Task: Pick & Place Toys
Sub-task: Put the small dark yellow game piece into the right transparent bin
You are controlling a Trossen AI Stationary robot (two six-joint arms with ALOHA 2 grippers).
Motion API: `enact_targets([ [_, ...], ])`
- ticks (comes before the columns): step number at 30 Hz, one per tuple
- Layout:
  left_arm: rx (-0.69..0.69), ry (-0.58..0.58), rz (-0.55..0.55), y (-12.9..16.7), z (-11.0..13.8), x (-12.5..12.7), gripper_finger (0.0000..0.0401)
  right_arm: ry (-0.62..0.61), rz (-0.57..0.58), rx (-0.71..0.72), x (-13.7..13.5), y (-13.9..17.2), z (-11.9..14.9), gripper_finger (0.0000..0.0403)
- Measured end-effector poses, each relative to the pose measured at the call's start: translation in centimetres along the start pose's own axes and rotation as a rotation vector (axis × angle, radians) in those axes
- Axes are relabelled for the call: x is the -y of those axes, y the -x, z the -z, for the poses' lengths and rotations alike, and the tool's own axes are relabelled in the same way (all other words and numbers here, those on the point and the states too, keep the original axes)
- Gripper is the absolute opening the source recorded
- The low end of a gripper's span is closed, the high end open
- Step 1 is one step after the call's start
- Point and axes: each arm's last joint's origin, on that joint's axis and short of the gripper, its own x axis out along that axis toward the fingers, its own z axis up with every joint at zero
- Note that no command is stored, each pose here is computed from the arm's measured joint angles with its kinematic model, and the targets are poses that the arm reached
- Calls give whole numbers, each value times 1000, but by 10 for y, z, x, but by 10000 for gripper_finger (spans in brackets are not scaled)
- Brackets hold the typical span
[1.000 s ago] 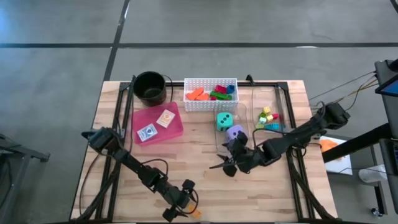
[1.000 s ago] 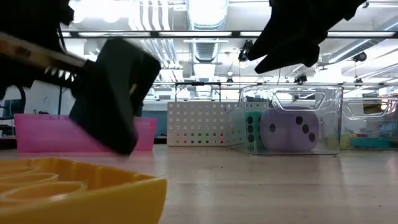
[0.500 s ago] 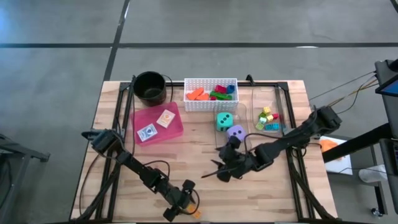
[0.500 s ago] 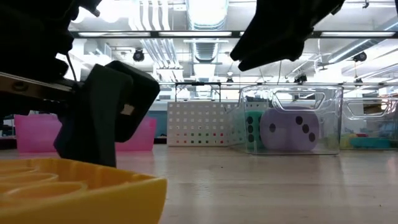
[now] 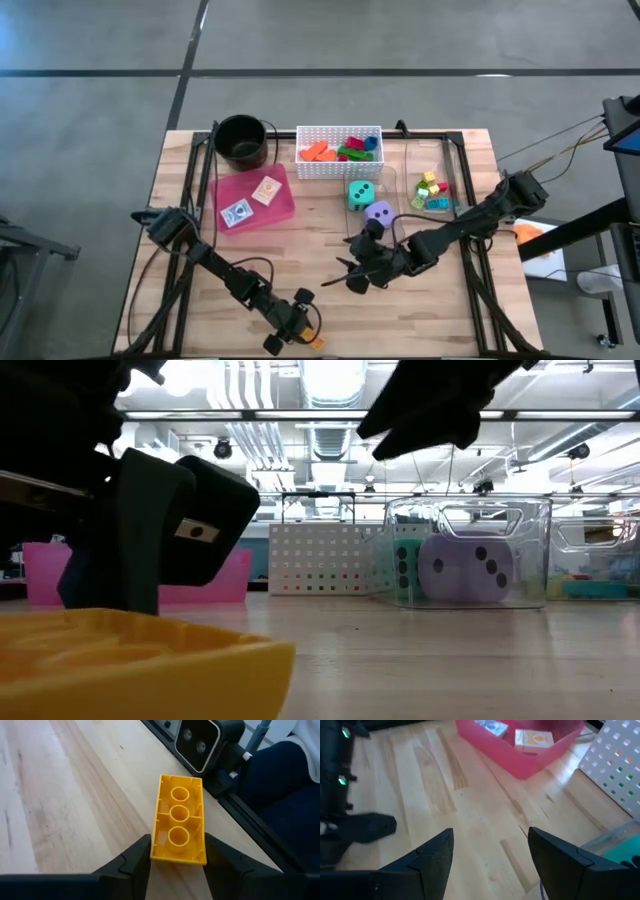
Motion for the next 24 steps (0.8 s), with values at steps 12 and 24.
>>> enact_targets([
  [12,-72,9,-110,23,-12,-11,154,13,10,-15,1,-3,6,256],
  [24,-77,45,-535,87,-47,-59,154,1,8,-11,1,-3,6,256],
])
